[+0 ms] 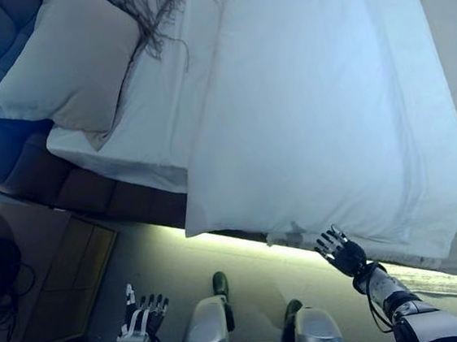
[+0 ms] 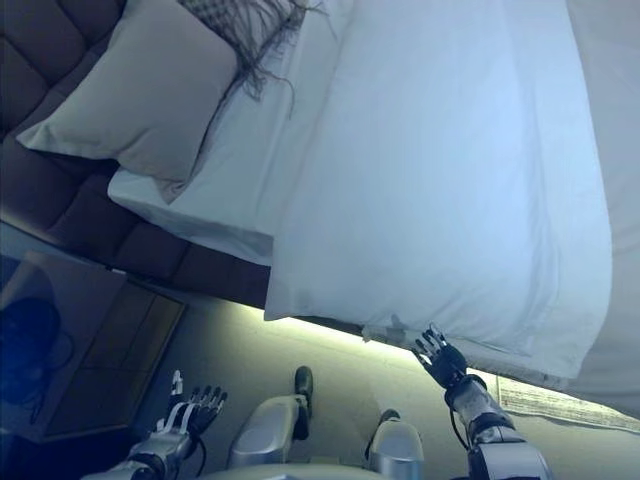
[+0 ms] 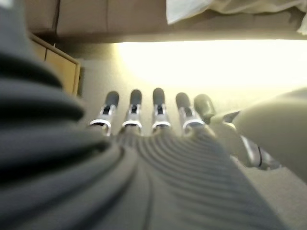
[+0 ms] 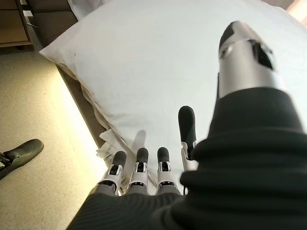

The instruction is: Make the bed neatly

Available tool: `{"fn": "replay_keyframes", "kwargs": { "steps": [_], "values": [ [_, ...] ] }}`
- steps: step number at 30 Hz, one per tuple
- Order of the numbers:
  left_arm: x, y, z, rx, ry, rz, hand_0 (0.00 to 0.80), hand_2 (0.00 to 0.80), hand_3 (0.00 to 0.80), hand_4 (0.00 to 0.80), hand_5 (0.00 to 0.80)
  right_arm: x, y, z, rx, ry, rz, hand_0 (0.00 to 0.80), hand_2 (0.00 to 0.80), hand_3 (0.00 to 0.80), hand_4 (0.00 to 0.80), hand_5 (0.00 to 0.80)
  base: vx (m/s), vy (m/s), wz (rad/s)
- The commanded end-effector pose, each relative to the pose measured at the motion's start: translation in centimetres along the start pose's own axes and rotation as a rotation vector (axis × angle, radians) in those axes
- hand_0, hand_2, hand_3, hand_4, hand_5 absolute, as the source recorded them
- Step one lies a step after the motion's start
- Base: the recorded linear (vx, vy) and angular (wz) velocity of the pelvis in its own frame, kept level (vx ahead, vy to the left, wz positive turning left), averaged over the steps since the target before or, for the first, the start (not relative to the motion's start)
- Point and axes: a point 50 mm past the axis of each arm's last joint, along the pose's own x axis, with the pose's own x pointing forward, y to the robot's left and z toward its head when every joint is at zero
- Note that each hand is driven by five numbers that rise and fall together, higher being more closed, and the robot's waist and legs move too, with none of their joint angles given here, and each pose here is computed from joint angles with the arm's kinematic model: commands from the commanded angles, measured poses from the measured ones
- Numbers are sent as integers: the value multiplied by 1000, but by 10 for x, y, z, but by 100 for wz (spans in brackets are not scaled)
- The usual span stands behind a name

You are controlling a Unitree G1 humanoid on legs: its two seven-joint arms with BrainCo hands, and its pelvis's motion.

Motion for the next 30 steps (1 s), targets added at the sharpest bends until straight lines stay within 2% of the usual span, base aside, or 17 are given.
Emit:
{"fn": "replay_keyframes", "kwargs": {
  "steps": [1,7,9,16,19,24,26,30],
  "values": [
    [-5,7,23,133,-62,8,0,0,0,0,0,-4,-3,1,-20,0,31,0,0,0,0,0,90,-38,-4],
    [-12,21,34,312,-73,73,0,0,0,0,0,-19,-27,-14,-136,90,-19,0,0,0,0,0,75,-57,-9],
    [-13,25,33,485,-43,96,0,0,0,0,0,-25,-36,-21,-152,104,-45,0,0,0,0,0,58,-63,-6],
    [-9,25,8,814,72,117,0,0,0,0,0,-39,-53,-61,29,117,-152,0,0,0,0,0,59,-43,-7],
    [-9,32,-13,940,140,159,0,0,0,0,0,-47,-61,-79,22,166,-209,0,0,0,0,0,58,-41,-17],
    [-13,43,-41,943,218,230,0,0,0,0,0,-57,-71,-101,-54,276,-331,0,0,0,0,0,82,-32,-12],
    [-14,45,-55,1007,264,235,0,0,0,0,0,-60,-71,-111,-105,330,-351,0,0,0,0,0,71,-49,-12],
    [-16,44,-78,1084,337,194,0,0,0,0,0,-55,-60,-123,-160,371,-279,0,0,0,0,0,69,-63,-5]
  ]
}}
